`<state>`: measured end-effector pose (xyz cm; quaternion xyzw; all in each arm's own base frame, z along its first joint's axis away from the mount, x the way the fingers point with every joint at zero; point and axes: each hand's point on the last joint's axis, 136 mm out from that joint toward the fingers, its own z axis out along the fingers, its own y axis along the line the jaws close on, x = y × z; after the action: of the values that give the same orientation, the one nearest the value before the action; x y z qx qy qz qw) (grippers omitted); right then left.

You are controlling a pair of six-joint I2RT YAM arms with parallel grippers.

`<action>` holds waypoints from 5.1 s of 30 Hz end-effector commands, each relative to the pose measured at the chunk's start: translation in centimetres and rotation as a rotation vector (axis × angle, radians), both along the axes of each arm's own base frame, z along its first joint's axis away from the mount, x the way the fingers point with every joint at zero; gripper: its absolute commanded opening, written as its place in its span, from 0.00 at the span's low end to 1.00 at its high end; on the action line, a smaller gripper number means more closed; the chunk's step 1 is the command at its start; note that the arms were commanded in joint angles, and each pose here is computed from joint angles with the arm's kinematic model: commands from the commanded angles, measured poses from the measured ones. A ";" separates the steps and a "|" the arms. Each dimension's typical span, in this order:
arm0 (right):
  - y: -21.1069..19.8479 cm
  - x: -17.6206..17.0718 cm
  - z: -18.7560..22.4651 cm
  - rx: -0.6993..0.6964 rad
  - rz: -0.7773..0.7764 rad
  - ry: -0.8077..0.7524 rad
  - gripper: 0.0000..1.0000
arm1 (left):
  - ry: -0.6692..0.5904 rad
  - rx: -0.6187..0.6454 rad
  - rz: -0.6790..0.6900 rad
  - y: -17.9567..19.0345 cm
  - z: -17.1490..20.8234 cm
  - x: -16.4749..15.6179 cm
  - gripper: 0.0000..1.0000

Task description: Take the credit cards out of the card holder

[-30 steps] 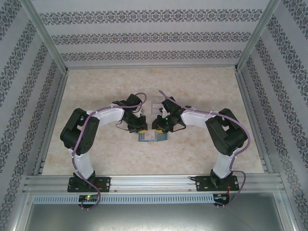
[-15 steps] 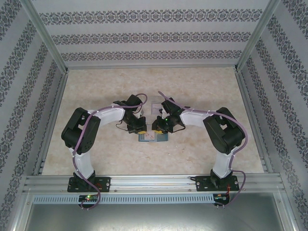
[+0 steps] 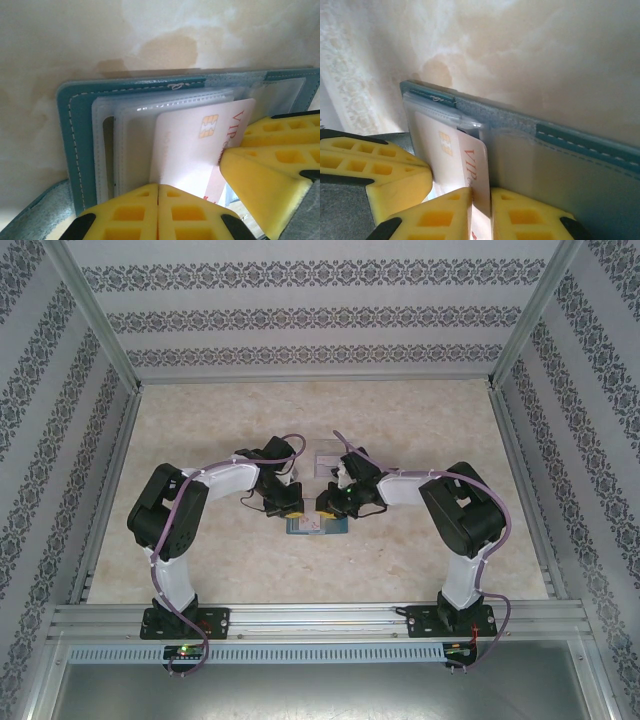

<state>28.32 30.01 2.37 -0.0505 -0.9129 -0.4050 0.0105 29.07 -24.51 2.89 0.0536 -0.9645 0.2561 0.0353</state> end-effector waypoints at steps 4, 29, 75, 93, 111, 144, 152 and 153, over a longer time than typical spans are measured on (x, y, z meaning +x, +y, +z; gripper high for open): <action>1.0 0.1 1.4 0.108 0.006 -0.030 0.15 | 0.046 0.086 -0.015 1.2 -1.9 -1.1 0.07; -4.1 -0.1 1.1 -0.135 -0.015 -0.057 0.03 | 0.036 0.100 -0.028 1.4 -1.3 -1.0 0.07; -6.7 4.6 11.1 -0.329 0.295 -0.579 0.00 | -0.186 0.024 0.032 0.7 3.1 2.9 0.19; -7.3 7.4 13.6 -0.536 1.145 -0.942 0.00 | -0.215 0.027 0.104 3.6 2.8 2.7 0.26; -5.2 11.5 10.0 -0.591 1.405 -0.832 0.00 | -0.214 0.026 0.133 4.7 2.9 2.9 0.26; -3.9 12.4 6.2 -0.581 1.488 -0.756 0.16 | -0.202 0.019 0.160 5.6 2.4 2.6 0.27; -4.3 13.8 8.4 -0.653 1.448 -0.826 0.22 | -0.204 0.008 0.165 5.4 2.5 2.7 0.28; -4.3 13.9 8.6 -0.661 1.443 -0.834 0.22 | -0.204 0.003 0.165 5.4 2.6 2.8 0.28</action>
<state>41.51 25.54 8.30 0.6895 -0.7221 -0.0219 -0.0519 31.36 -19.07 4.76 0.1031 -0.9609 0.2471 -0.0705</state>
